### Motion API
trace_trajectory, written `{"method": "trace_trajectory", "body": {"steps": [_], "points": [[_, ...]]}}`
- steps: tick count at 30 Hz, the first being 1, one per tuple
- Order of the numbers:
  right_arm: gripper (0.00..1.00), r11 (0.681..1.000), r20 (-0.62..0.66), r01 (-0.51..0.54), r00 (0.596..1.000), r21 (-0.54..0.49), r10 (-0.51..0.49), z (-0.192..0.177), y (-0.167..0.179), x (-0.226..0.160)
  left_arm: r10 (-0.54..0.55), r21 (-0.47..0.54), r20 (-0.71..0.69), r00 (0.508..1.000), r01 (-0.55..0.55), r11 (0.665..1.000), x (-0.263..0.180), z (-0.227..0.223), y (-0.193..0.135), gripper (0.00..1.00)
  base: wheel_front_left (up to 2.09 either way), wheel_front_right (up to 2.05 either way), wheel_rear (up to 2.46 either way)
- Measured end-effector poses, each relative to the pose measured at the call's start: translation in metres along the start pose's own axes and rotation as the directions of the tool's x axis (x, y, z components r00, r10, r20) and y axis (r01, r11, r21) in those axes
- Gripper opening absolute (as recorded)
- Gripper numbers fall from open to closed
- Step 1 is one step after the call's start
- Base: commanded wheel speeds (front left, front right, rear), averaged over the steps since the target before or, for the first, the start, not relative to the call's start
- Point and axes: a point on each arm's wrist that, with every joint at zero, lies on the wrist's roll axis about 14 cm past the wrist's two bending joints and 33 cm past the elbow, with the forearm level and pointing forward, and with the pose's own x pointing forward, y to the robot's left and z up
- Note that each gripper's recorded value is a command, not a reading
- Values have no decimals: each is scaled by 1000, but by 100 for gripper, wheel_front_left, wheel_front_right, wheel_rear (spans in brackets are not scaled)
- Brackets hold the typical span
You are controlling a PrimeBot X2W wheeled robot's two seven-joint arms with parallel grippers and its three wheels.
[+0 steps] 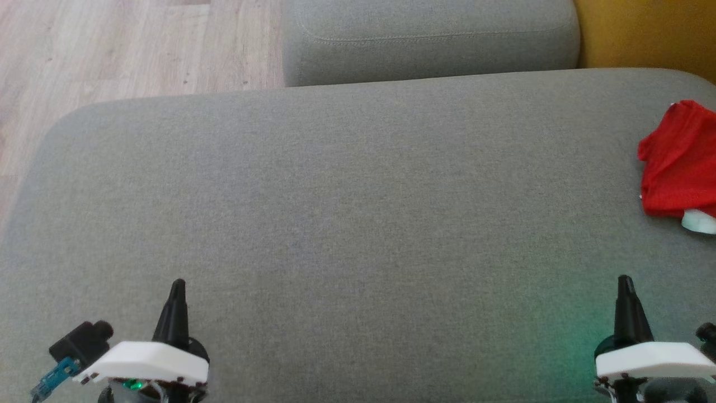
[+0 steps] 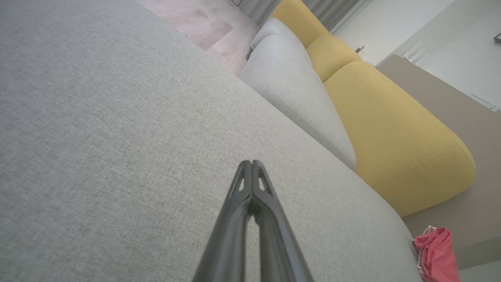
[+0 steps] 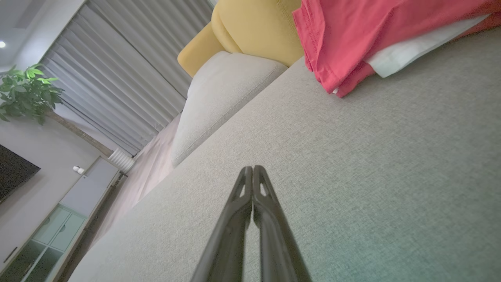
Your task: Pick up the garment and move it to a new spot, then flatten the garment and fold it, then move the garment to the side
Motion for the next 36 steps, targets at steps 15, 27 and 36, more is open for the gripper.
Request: {"method": "trace_trajectory", "body": {"steps": [15,27,36], "points": [[0,980,4,1,1000,199,-2,5,3,5,4,-191,-10,1000,-5,981,6,5,1,0,0,0,0],[0,944,7,-5,1000,331,3,9,5,9,1,-319,-9,1000,-4,948,9,9,2,0,0,0,0],[0,901,19,-21,1000,434,15,15,9,13,-13,-419,-13,1000,6,908,11,10,0,0,0,0,0]]}}
